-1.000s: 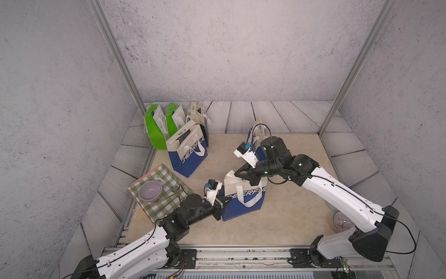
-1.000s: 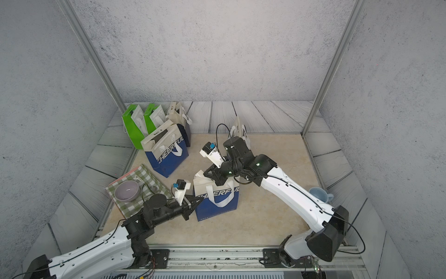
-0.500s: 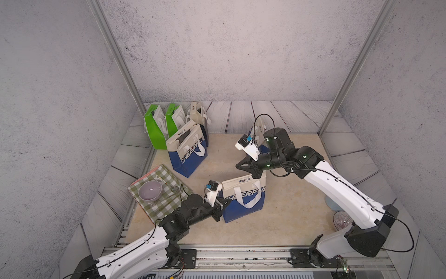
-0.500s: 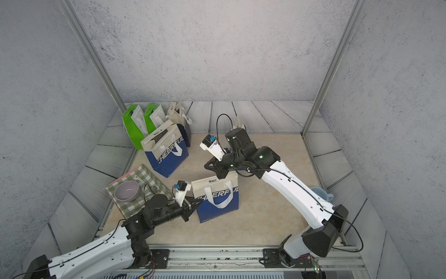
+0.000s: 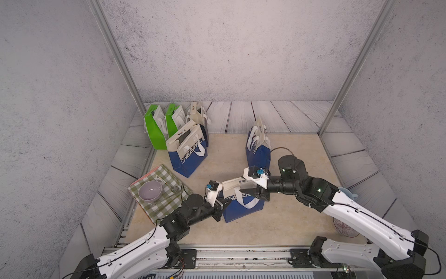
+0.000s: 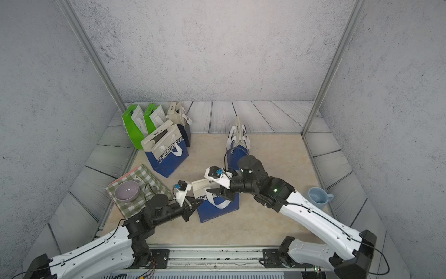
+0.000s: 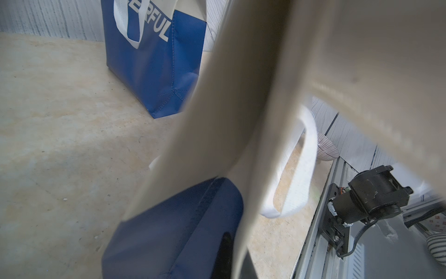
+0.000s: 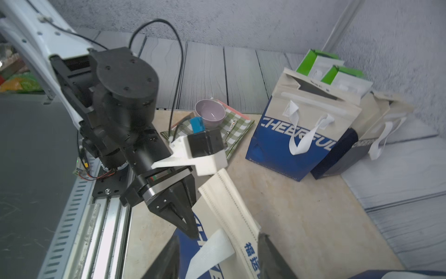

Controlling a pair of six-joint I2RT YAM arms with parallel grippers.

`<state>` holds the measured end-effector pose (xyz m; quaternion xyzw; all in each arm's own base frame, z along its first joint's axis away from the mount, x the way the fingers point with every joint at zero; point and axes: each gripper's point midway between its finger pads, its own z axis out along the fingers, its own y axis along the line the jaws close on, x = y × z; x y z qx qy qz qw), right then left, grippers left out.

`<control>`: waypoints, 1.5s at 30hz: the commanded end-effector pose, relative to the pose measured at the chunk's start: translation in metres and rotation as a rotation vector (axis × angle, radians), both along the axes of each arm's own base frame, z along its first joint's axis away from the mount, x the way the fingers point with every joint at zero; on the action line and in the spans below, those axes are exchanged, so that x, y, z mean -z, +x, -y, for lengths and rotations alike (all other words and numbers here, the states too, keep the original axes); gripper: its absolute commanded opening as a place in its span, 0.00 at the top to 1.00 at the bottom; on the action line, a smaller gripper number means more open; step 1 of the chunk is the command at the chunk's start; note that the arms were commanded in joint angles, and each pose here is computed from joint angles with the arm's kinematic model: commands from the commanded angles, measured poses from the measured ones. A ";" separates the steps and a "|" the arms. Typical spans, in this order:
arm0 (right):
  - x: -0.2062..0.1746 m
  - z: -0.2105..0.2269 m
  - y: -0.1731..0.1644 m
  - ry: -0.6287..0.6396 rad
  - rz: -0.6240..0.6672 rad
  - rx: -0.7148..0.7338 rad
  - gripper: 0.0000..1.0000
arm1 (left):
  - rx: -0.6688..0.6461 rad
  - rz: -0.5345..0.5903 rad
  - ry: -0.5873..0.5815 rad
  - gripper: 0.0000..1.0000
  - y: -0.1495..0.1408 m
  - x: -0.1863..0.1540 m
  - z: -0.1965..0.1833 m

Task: Open the takeout bag
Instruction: Open the takeout bag at the center of the board.

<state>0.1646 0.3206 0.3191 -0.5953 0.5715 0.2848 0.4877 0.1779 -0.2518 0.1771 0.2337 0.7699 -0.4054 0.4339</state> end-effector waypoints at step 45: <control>0.042 -0.042 0.058 -0.287 0.753 0.388 0.70 | -0.016 -0.002 -0.015 1.00 0.002 -0.005 -0.001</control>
